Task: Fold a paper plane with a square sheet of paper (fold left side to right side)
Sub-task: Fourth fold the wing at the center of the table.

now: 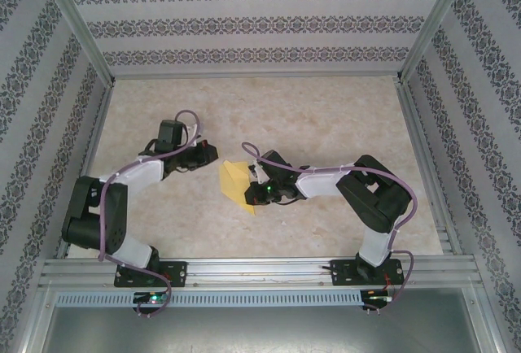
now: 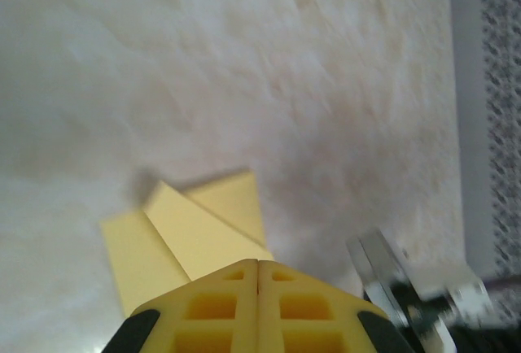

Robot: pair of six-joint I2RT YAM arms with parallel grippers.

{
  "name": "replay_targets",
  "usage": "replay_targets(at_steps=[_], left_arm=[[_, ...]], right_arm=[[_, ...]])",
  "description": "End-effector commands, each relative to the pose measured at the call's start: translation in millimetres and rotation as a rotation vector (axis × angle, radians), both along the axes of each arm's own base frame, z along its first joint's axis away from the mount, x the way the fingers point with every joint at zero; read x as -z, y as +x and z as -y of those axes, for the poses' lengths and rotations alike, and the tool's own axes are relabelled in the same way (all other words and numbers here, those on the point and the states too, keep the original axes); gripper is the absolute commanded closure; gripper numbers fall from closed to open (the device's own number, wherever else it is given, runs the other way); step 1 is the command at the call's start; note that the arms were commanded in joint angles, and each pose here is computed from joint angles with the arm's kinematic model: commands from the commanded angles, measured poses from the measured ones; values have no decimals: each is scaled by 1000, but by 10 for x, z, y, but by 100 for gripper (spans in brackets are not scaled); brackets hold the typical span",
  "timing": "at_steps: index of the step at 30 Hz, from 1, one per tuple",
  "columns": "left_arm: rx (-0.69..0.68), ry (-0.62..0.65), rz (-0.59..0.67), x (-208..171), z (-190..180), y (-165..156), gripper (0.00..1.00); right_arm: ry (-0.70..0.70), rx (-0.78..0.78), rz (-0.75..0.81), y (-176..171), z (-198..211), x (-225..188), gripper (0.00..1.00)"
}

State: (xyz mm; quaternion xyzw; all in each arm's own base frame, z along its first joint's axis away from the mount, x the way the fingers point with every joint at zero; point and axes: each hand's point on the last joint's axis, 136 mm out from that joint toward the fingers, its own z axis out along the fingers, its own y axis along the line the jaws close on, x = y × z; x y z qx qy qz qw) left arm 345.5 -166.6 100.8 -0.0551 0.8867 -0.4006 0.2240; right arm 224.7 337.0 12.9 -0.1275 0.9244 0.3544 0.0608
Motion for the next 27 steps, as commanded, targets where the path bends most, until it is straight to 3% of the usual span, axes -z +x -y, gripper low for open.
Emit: replay_targets(at_steps=[1,12,27], left_arm=[[86,-84,-4,-64,311,-221,100],[168,-55,-98,395,721,-288,100],[83,111,-235,1042,487,-435,100]], right_arm=[[-238,26,-183,-427,517,560,100],[-241,42,-180,-406,528,551,100],[-135,22,-144,-246,276,260,100]])
